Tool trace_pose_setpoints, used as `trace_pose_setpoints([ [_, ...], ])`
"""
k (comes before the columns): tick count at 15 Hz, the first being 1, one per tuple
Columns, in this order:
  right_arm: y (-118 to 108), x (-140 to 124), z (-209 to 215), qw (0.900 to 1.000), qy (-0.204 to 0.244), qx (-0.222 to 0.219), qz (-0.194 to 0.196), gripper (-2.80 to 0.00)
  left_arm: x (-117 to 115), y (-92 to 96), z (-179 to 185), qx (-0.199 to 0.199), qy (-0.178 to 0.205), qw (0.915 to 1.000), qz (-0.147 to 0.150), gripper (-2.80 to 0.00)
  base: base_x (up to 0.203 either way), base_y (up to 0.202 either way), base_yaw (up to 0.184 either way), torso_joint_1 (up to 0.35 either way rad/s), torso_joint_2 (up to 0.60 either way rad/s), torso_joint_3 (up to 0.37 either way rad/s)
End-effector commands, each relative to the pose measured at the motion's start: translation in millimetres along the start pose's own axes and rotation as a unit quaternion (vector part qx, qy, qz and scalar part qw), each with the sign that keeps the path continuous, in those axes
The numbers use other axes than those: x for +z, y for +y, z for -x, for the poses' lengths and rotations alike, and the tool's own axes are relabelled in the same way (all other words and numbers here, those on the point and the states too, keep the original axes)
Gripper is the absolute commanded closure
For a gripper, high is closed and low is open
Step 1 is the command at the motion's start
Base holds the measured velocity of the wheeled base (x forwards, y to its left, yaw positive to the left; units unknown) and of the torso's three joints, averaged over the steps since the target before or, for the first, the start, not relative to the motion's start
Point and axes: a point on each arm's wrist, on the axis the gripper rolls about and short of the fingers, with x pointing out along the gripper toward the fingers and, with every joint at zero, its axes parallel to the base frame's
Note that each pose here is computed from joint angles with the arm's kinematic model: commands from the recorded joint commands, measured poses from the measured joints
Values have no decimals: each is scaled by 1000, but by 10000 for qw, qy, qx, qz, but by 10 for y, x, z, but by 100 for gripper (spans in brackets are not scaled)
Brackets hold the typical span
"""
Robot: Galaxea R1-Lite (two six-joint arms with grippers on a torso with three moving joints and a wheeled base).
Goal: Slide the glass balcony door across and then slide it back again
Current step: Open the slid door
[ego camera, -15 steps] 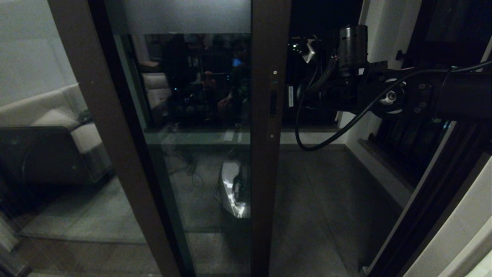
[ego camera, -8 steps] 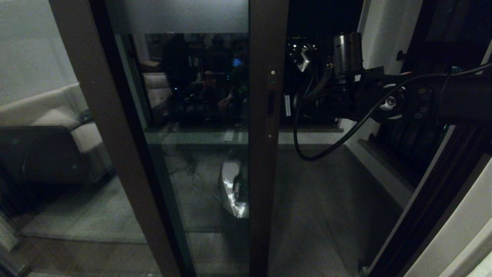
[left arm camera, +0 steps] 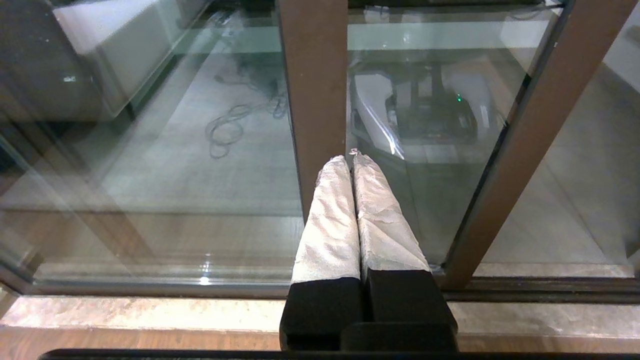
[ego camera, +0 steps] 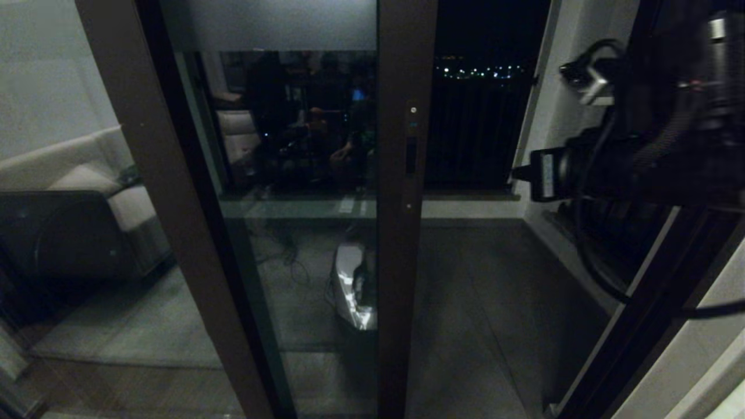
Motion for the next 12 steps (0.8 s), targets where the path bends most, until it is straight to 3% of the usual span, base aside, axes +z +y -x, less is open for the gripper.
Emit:
trace_pose_setpoints([
  [1,-164,-61,1115,9974,-690,-160,-105,0,0,0,-1,-1,8,10000,0,0,0,0,0,0,0,0],
  [7,-425,-845,2669,9888,-973,-1121,131,0,-1,0,-1,-1,16,10000,0,0,0,0,0,0,0,0],
  [10,-363,-1204,3148,9678,-1247,-2121,536,0,-1,0,-1,-1,16,10000,0,0,0,0,0,0,0,0],
  [12,-253,-1427,3378,9556,-1511,-2376,871,0,-1,0,-1,-1,16,10000,0,0,0,0,0,0,0,0],
])
